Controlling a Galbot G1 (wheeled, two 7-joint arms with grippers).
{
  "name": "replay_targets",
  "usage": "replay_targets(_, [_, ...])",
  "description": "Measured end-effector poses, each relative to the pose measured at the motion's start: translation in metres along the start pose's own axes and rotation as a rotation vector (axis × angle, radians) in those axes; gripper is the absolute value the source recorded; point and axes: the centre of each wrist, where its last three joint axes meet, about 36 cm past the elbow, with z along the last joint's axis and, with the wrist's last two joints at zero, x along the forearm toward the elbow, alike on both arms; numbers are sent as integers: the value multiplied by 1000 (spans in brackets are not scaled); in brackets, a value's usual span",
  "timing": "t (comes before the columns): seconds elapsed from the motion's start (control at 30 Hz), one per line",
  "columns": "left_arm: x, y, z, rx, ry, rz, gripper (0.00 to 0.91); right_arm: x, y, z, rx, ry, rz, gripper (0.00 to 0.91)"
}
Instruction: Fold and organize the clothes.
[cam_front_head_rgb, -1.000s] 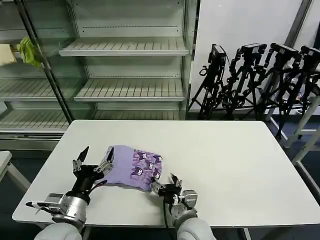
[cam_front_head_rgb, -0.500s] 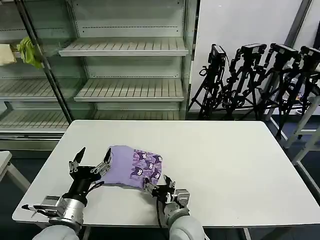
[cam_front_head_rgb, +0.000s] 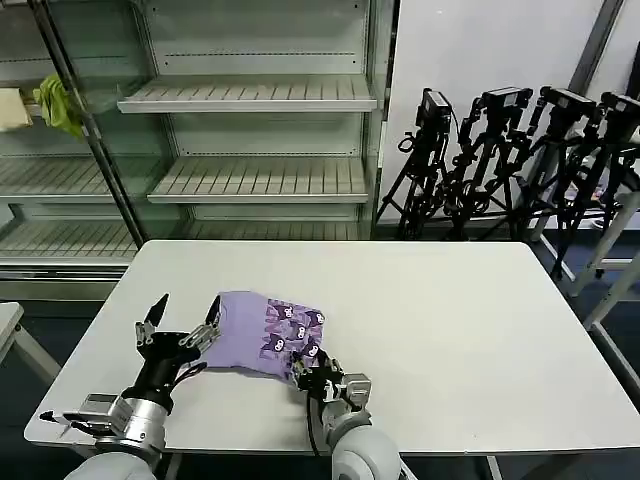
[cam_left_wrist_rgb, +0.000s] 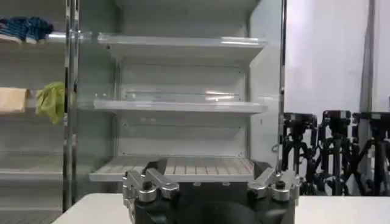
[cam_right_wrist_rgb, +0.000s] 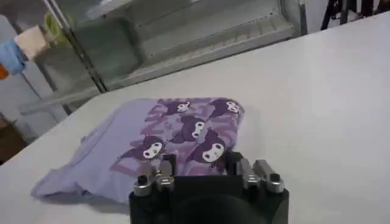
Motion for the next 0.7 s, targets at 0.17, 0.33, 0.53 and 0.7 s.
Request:
replay_targets(0.17, [0, 0, 0, 2, -4, -1, 907, 2, -3, 0, 7, 4, 4, 0])
replay_targets(0.33, [0, 0, 0, 4, -7, -3, 907, 7, -9, -1, 14, 4, 12, 0])
replay_targets(0.53, [0, -1, 1, 8, -6, -3, 907, 16, -19, -5, 26, -4, 24, 0])
replay_targets(0.7, [0, -4, 2, 15, -5, 0, 907, 29, -31, -12, 43, -22, 40, 0])
